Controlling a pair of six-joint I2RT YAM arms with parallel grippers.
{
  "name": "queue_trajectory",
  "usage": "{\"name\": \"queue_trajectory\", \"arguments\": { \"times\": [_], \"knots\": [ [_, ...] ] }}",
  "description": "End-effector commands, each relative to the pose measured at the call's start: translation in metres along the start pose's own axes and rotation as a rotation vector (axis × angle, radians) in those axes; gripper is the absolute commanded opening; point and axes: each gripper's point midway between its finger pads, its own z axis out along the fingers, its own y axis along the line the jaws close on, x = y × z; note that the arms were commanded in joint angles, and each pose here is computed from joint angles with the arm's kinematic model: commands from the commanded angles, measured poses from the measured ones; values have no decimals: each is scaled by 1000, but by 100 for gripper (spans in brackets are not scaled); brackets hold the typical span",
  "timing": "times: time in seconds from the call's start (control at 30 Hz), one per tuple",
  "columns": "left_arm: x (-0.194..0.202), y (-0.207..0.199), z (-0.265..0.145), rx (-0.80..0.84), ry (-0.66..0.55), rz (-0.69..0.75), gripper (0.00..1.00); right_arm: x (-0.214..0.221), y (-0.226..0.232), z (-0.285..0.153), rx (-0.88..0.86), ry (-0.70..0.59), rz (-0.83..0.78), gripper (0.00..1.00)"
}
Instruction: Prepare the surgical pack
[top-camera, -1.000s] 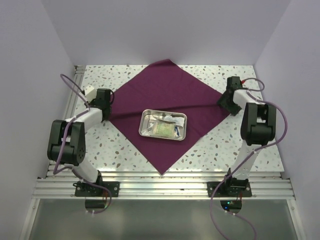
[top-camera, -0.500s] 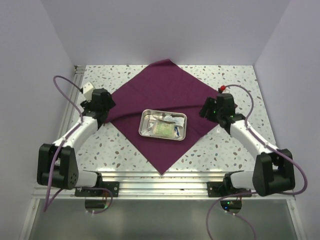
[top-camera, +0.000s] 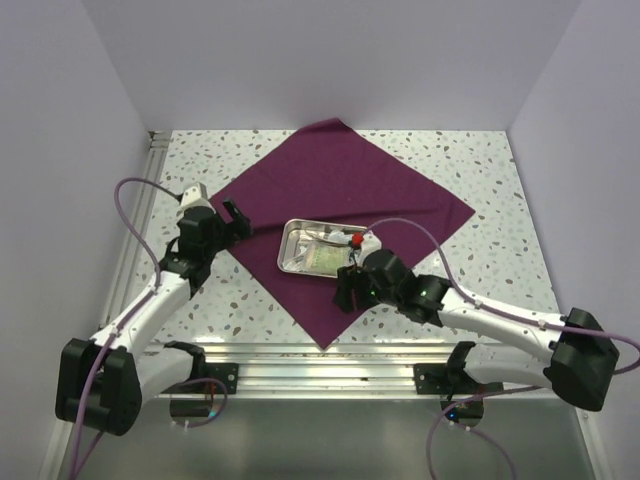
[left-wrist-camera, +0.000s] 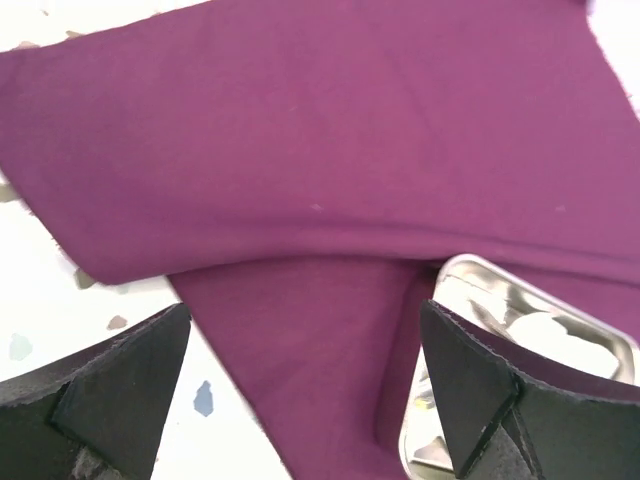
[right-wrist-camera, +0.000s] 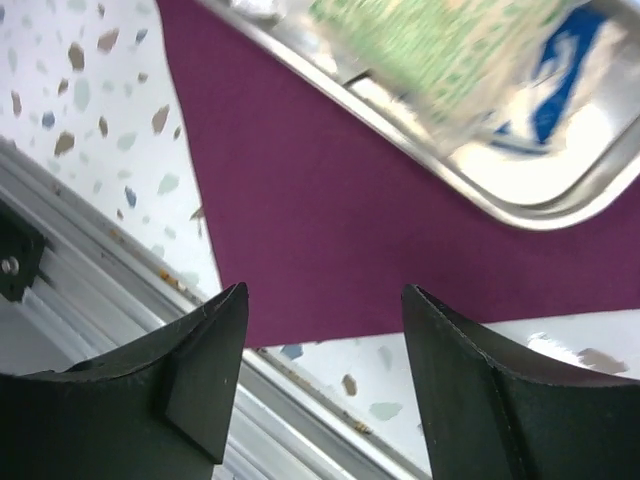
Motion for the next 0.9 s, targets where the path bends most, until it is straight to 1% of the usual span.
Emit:
{"name": "queue_trajectory", "arguments": {
  "times": [0.0,0.03,0.07,0.1,0.13,0.17,0.2,0.37,0.4,0.5,0.6,0.7,0.73,0.83,0.87],
  "knots": [
    [-16,-28,-11,153,-81,-31,100,22,18,1,48,6,-42,66],
    [-11,-25,-15,163,-90,-39,100,32,18,7,77,36,-65,67],
    [-9,-23,-17,166,-101,-46,100,35,16,9,123,32,-86,67],
    [-12,-22,-18,168,-128,-58,100,38,29,11,116,40,-120,67],
    [-15,-22,-23,177,-150,-70,100,41,32,14,131,50,-138,68],
    [-8,-15,-23,166,-148,-70,100,52,30,23,167,86,-167,68],
    [-9,-15,-25,172,-158,-72,100,50,45,24,155,76,-185,68],
    [0,-6,-27,165,-169,-66,100,56,65,41,195,108,-248,68],
    [1,-4,-27,162,-170,-65,100,66,63,47,213,135,-270,68],
    [6,-2,-25,159,-161,-65,100,76,63,55,233,170,-292,67],
    [7,-4,-23,163,-151,-60,100,83,57,59,259,187,-288,66],
    [7,-6,-23,169,-146,-58,100,93,47,59,278,208,-275,59],
    [8,-5,-22,168,-141,-57,100,95,47,57,273,211,-270,52],
    [8,-5,-22,168,-141,-57,100,104,40,52,266,230,-252,41],
    [8,-5,-22,168,-141,-57,100,106,39,50,265,235,-249,30]
  ]
}}
